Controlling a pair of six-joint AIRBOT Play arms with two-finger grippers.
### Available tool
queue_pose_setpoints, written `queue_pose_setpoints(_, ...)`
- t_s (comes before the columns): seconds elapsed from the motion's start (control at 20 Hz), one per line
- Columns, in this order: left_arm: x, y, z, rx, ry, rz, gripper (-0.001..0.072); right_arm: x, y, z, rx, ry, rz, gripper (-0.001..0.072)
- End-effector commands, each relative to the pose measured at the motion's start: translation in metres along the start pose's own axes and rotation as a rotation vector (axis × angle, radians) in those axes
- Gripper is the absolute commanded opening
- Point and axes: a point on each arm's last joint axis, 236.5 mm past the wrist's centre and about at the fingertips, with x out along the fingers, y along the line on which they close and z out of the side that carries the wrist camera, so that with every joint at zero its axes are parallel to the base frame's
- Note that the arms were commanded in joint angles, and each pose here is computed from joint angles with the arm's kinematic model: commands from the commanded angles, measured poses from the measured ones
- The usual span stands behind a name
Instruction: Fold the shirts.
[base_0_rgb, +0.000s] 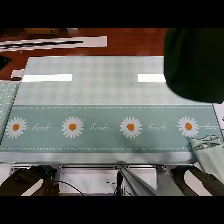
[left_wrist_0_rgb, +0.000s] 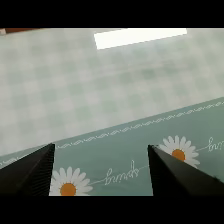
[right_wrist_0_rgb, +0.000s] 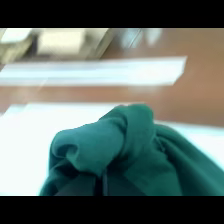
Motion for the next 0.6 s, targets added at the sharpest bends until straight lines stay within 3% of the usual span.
queue_pose_setpoints(0.0, 0.003, -0.003, -0.017, -0.016, 0.064, -0.016, 0.0708, 0.028, 0.047, -0.093, 0.024, 0.309, 0.187, 0.0027)
queue_pose_setpoints(0.45, 0.045, 0.004, -0.060, -0.026, 0.227, 0.005, 0.0708, 0.158, 0.133, -0.281, -0.224, 0.618, 0.272, 0.0029)
queue_pose_setpoints(0.5, 0.051, 0.005, -0.067, -0.027, 0.252, 0.010, 0.0708, 0.168, 0.134, -0.290, -0.222, 0.627, 0.270, 0.0057)
queue_pose_setpoints(0.55, 0.058, 0.007, -0.075, -0.026, 0.279, 0.014, 0.0708, 0.176, 0.131, -0.294, -0.207, 0.629, 0.258, 0.0229)
